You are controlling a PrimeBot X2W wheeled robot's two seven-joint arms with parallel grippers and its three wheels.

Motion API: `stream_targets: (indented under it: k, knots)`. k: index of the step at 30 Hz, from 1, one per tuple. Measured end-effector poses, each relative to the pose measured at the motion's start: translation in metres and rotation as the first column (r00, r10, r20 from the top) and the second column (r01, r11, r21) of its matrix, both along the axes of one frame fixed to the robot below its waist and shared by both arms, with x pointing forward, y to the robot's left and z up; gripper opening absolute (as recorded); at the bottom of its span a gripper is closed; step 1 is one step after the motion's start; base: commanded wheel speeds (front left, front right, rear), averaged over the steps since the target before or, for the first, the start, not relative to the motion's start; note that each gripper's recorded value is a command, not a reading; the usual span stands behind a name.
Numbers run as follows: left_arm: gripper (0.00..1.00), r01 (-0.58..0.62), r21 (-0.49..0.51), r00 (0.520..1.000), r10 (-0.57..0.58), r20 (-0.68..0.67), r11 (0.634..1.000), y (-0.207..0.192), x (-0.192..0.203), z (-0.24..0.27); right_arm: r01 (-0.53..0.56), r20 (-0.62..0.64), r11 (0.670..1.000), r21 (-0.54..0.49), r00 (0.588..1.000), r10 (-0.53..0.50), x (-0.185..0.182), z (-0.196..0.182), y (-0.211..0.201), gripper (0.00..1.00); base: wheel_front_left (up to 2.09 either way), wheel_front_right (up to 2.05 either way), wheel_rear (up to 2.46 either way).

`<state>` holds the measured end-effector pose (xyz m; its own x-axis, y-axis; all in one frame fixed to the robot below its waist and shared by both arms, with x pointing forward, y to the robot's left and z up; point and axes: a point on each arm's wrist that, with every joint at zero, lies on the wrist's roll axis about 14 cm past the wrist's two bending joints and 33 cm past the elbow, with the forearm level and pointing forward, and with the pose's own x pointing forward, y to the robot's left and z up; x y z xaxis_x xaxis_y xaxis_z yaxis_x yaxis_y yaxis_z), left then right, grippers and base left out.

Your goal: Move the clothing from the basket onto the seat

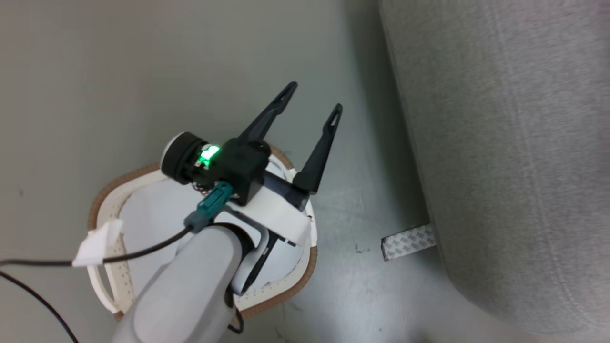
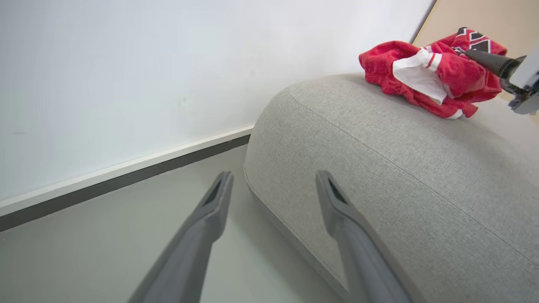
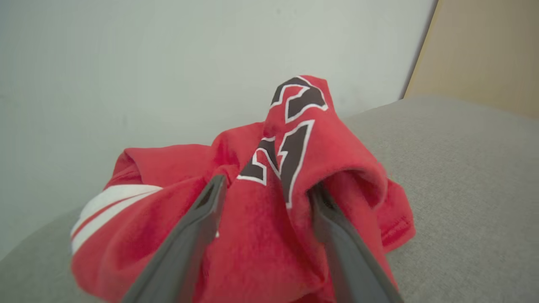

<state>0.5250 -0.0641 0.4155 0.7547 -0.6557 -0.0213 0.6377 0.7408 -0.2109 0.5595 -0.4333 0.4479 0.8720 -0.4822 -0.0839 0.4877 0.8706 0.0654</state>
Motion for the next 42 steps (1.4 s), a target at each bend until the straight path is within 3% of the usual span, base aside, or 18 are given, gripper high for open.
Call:
stream_targets:
  k: [8,16,30,34,42]
  knots:
    - [1.0,-0.112,-0.022,0.993,0.113,0.044,0.993,0.025,-0.005,0.028,-0.098,0.001,0.995,-0.032,0.995,0.098,-0.051,0.011,0.036,1.0,0.0,0.0,0.0]
    - [1.0,-0.251,0.024,0.967,0.249,0.053,0.968,0.074,-0.036,0.043,-0.215,0.052,0.974,-0.072,0.974,0.219,-0.101,0.043,0.084,1.0,0.0,0.0,0.0]
    - [1.0,-0.483,0.063,0.873,0.475,0.112,0.873,0.16,-0.111,0.079,-0.36,0.209,0.927,-0.107,0.903,0.375,-0.173,0.091,0.169,1.0,0.0,0.0,0.0]
    - [1.0,-0.531,0.056,0.844,0.522,0.126,0.845,0.178,-0.129,0.085,-0.384,0.234,0.918,-0.096,0.888,0.396,-0.184,0.094,0.184,1.0,0.0,0.0,0.0]
    - [1.0,-0.604,0.049,0.795,0.596,0.111,0.796,0.206,-0.153,0.081,-0.493,0.181,0.867,-0.071,0.849,0.497,-0.195,0.07,0.231,1.0,0.0,0.0,0.0]
